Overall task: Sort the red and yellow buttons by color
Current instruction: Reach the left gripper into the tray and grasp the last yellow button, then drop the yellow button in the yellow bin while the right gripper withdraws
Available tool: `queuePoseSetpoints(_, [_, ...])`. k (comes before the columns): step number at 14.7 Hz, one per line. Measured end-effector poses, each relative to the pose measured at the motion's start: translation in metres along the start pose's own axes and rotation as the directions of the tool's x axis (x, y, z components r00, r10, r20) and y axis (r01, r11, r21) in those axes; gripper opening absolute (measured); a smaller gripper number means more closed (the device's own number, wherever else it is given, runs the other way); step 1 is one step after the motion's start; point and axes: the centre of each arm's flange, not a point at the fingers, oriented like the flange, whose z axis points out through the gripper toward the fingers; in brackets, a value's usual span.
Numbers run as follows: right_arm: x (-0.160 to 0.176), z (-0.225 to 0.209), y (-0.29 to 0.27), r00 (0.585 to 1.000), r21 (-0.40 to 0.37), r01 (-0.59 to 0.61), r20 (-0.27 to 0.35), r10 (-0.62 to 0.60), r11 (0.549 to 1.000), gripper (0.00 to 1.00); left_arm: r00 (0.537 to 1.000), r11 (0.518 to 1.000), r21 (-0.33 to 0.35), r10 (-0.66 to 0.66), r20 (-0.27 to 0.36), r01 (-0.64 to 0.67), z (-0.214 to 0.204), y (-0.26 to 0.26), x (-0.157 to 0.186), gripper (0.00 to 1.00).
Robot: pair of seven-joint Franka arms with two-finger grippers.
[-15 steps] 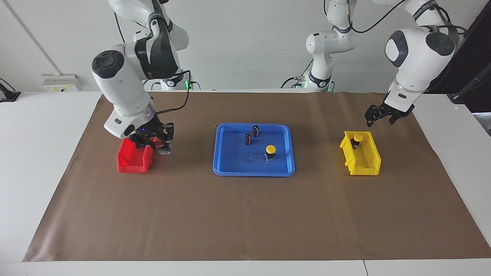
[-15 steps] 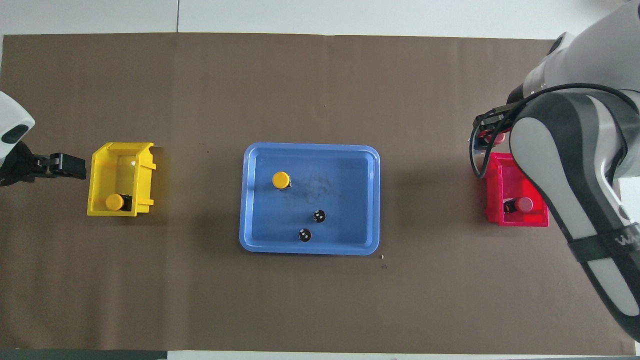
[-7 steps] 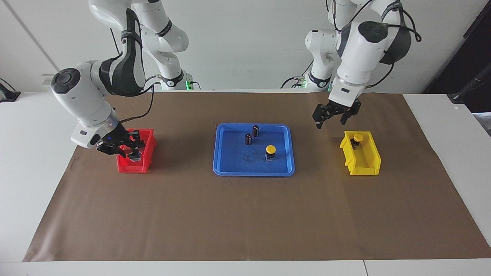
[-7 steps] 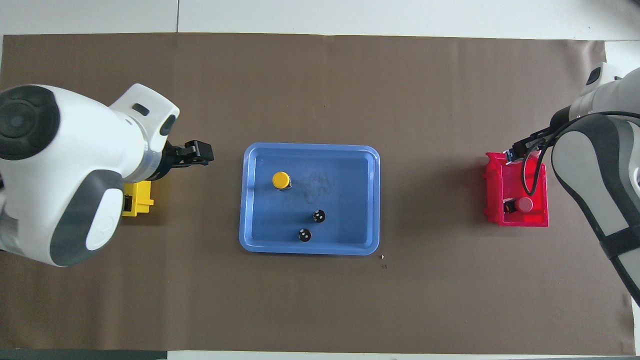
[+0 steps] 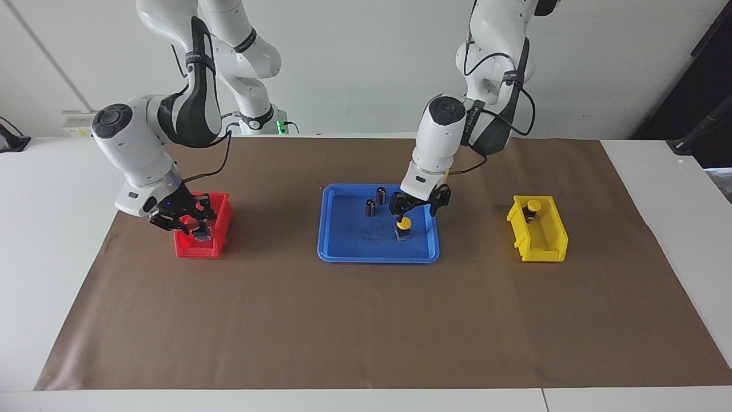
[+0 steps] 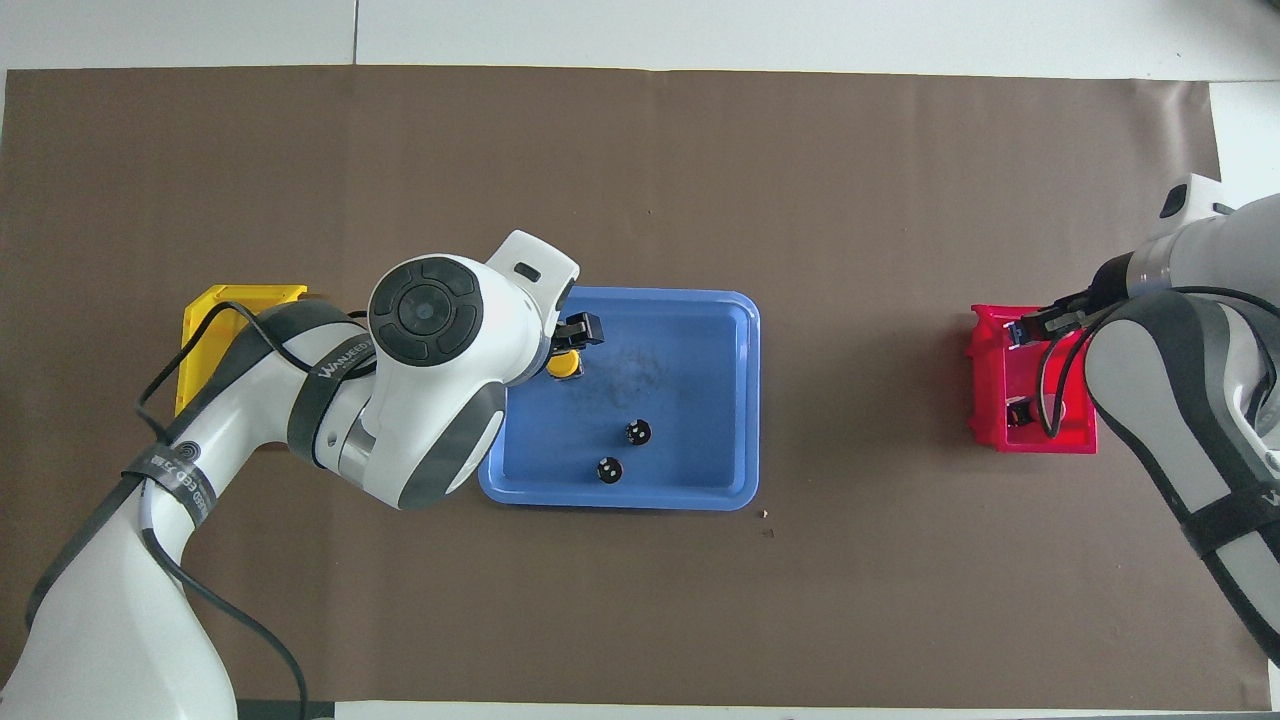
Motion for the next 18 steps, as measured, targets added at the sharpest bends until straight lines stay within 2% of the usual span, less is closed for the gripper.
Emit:
queuePoseSetpoints(9, [-0.027, 0.034, -0.003, 0.999, -0.021, -0.015, -0.029, 0.014, 1.000, 0.41, 1.000, 1.000, 0.011, -0.016, 0.018, 0.016, 0.023, 0.007, -0.007, 0.98])
queuePoseSetpoints(10, [-0.029, 0.036, -0.004, 0.999, -0.024, -0.015, -0.033, 0.015, 1.000, 0.41, 1.000, 1.000, 0.010, -0.020, 0.017, 0.020, 0.023, 0.007, -0.007, 0.90])
queuePoseSetpoints(12, [-0.033, 0.040, -0.005, 0.999, -0.029, -0.017, -0.041, 0.015, 0.999, 0.41, 0.999, 0.999, 0.007, -0.033, 0.014, 0.033, 0.023, 0.007, -0.007, 0.64])
queuePoseSetpoints(14, [-0.036, 0.044, -0.006, 0.999, -0.030, -0.017, -0.041, 0.016, 0.999, 0.41, 0.999, 0.999, 0.004, -0.036, 0.010, 0.036, 0.023, 0.007, -0.006, 0.42])
queuePoseSetpoints(18, [-0.039, 0.046, -0.007, 0.999, -0.027, -0.019, -0.036, 0.018, 0.999, 0.41, 0.999, 0.999, 0.012, -0.049, 0.014, 0.049, 0.016, 0.006, -0.001, 0.41])
